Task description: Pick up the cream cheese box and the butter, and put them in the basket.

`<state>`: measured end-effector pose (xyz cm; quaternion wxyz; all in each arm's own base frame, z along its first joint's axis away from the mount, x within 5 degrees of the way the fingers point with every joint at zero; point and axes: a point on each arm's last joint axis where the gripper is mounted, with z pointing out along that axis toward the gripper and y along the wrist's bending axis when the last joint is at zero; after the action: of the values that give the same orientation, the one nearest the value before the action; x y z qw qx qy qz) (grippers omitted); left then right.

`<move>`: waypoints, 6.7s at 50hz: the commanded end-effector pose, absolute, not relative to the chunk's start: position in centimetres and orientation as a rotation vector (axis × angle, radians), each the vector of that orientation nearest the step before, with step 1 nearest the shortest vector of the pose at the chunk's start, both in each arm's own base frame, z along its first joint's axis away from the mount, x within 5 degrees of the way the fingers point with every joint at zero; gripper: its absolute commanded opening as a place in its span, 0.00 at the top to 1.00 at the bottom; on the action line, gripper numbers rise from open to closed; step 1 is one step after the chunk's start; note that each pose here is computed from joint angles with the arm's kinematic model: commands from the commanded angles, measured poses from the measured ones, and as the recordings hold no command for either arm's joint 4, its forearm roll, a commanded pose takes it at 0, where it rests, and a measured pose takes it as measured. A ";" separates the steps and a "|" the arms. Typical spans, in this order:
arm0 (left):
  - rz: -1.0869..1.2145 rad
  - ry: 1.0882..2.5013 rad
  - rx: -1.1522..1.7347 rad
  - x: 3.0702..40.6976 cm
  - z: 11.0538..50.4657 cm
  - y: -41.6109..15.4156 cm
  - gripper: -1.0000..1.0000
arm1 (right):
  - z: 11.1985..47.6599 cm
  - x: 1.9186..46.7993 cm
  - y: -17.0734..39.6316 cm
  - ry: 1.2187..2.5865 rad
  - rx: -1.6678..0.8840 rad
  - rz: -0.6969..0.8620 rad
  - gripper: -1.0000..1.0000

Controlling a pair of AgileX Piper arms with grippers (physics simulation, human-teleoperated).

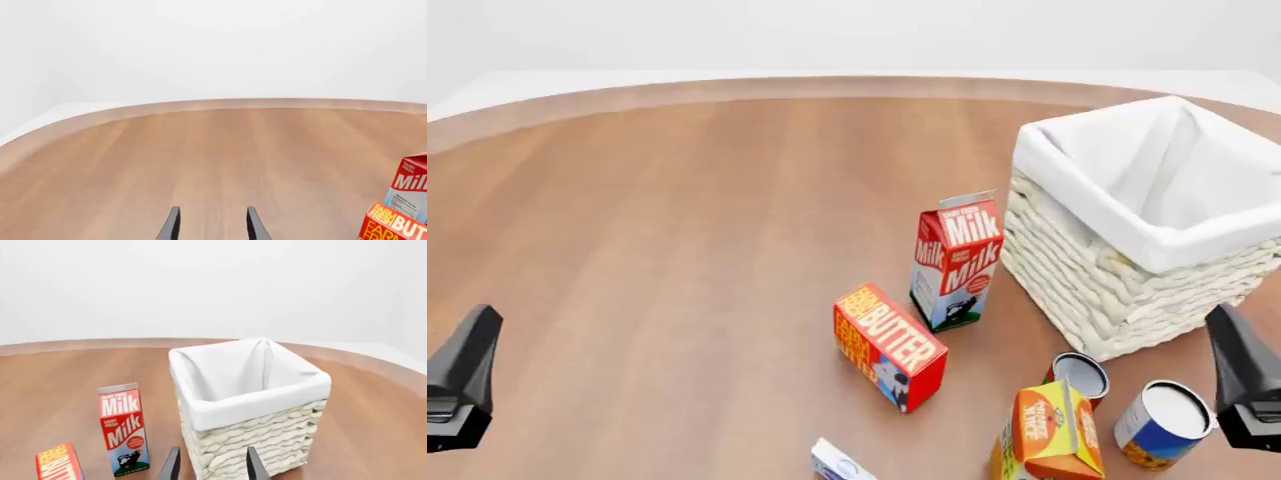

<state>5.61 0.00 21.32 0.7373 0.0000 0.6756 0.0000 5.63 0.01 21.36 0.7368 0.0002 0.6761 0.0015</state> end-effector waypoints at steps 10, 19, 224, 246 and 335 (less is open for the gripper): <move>0.000 1.484 0.000 5.6 21.3 0.0 0.00 | 22.4 6.1 0.2 1.515 -0.027 0.013 0.00; 0.000 1.484 0.000 5.6 21.3 0.0 0.00 | 26.9 6.6 0.7 1.526 -0.116 0.049 0.00; 0.000 1.484 0.000 5.6 21.3 0.0 0.00 | 18.7 20.3 18.2 2.325 -0.519 0.504 0.00; 0.000 1.484 0.000 5.6 21.3 0.0 0.00 | 17.0 20.0 18.4 2.367 -0.538 0.488 0.00; 0.000 1.484 0.000 5.6 21.3 0.0 0.00 | 16.5 20.9 18.6 2.369 -0.544 0.469 1.00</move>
<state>5.61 0.00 21.32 0.7373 0.0000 0.6756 0.0000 20.83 18.84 15.47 0.3205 -0.2335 0.9023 0.1690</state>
